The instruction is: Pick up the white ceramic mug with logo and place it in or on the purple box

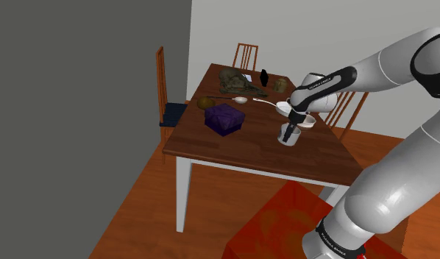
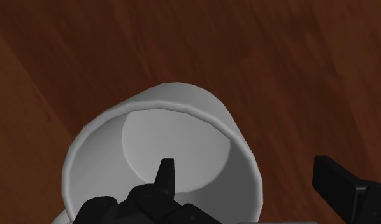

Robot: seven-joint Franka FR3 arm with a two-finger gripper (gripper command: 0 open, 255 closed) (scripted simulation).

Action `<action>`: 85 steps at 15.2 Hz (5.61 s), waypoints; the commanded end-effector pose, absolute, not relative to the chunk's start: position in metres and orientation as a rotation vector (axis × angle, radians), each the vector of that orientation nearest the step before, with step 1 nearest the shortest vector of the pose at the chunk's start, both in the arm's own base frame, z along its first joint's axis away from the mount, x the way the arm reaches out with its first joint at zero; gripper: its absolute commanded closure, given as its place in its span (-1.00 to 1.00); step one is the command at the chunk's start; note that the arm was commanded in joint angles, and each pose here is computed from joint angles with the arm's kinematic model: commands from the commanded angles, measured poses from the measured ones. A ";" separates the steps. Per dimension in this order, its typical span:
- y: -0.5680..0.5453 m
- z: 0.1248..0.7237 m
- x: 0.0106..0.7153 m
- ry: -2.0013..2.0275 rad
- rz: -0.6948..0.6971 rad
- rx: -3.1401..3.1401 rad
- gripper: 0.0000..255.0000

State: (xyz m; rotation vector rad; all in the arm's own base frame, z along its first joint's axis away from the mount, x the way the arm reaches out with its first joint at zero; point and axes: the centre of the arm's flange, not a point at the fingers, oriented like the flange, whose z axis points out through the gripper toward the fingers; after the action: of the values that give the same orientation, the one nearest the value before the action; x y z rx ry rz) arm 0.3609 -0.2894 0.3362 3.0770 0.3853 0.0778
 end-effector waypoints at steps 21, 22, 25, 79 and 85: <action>-0.289 0.361 0.361 0.385 0.079 3.077 1.00; -0.289 0.367 0.361 0.385 0.079 3.077 1.00; -0.289 0.382 0.361 0.385 0.079 3.077 1.00; -0.140 0.563 0.595 0.385 0.079 3.077 1.00; -0.098 0.565 0.662 0.385 0.079 3.077 1.00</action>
State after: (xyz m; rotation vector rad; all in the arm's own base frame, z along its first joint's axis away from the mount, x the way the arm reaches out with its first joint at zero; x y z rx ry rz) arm 0.6520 -0.1073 0.5608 3.0763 0.3848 0.0773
